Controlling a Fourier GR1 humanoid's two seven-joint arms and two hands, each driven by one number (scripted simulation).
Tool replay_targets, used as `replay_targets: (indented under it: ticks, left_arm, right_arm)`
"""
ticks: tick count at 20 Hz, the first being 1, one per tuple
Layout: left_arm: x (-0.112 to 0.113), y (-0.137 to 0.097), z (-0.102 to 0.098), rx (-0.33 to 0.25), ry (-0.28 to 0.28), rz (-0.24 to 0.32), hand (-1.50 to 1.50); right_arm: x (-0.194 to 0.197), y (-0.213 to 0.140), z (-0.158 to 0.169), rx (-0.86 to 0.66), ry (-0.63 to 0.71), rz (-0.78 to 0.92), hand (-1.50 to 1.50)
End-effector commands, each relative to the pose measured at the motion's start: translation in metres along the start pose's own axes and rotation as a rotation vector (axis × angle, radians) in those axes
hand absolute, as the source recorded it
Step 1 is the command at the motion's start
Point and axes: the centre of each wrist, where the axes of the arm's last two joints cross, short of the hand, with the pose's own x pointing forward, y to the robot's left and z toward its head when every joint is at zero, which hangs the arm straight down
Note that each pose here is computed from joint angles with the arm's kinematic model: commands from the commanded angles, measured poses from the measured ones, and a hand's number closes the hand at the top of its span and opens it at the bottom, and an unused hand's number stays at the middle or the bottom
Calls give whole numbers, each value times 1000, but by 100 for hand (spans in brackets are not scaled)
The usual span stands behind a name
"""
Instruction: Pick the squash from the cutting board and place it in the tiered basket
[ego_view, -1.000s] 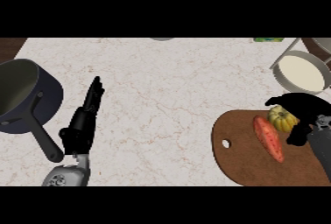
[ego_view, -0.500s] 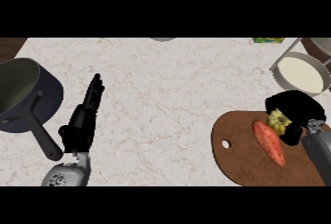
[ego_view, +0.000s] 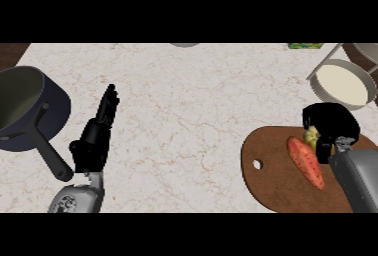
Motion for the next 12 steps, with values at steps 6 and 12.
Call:
replay_targets:
  ticks: [6,12]
  left_arm:
    - [-6,-1,15,1,16,-8,0]
    - [-7,14,12,7,3,-4,0]
  right_arm:
    - [-31,-54,36,-212,157,-70,150]
    - [-48,-136,90,-405,192,-159,150]
